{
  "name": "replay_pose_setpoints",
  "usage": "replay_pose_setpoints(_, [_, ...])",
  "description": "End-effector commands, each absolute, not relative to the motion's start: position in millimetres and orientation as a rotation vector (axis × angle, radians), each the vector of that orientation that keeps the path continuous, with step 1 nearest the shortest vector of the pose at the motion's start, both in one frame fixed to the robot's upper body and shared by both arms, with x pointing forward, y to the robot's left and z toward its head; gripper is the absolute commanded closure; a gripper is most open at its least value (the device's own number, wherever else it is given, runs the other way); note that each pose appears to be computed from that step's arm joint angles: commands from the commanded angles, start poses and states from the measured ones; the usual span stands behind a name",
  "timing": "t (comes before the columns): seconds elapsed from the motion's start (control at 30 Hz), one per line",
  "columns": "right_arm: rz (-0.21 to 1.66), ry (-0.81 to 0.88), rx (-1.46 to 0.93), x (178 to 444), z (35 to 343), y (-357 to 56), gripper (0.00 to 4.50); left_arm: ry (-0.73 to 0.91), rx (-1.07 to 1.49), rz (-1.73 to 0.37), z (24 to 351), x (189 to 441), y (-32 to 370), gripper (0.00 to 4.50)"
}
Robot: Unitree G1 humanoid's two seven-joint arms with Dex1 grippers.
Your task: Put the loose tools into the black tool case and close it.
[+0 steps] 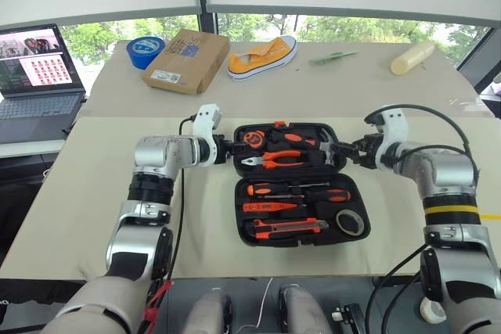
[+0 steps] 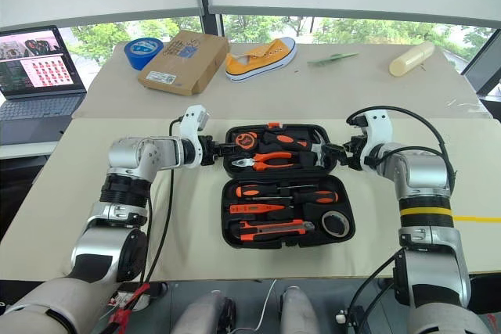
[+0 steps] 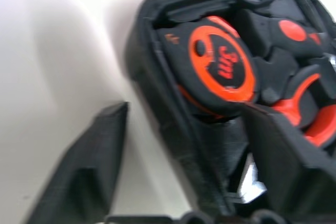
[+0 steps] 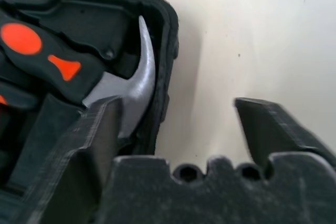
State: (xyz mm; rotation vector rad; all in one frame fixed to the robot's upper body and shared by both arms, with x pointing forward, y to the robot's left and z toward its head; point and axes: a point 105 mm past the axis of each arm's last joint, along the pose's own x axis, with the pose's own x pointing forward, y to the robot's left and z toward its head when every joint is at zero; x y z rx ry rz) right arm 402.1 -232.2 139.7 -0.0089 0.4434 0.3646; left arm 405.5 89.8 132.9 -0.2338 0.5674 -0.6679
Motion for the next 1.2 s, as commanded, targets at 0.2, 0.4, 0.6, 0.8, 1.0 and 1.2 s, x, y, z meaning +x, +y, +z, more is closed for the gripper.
replay_pose_setpoints(0.2, [0.398, 0.400, -0.029, 405, 147, -222, 4.19, 0.589, -0.235, -0.668, 131, 399, 91, 4.50])
replay_pose_setpoints(0.4, [0.433, 0.371, -0.005, 405, 158, -214, 4.44, 0.574, -0.238, -0.709, 138, 397, 86, 4.50])
replay_pose_setpoints(0.6, [0.417, 0.278, 0.000, 419, 183, -211, 4.44, 0.412, -0.103, -0.717, 163, 412, 76, 4.50])
replay_pose_setpoints(0.8, [0.392, 0.129, -0.069, 435, 215, -204, 4.44, 0.125, -0.006, -0.751, 218, 429, 59, 4.50])
replay_pose_setpoints(1.0, [0.384, -0.028, -0.084, 440, 244, -200, 4.44, -0.042, 0.049, -0.813, 239, 424, 51, 4.50])
replay_pose_setpoints(1.2, [0.417, -0.125, -0.168, 425, 243, -197, 4.44, -0.063, 0.139, -0.843, 211, 406, 64, 4.50])
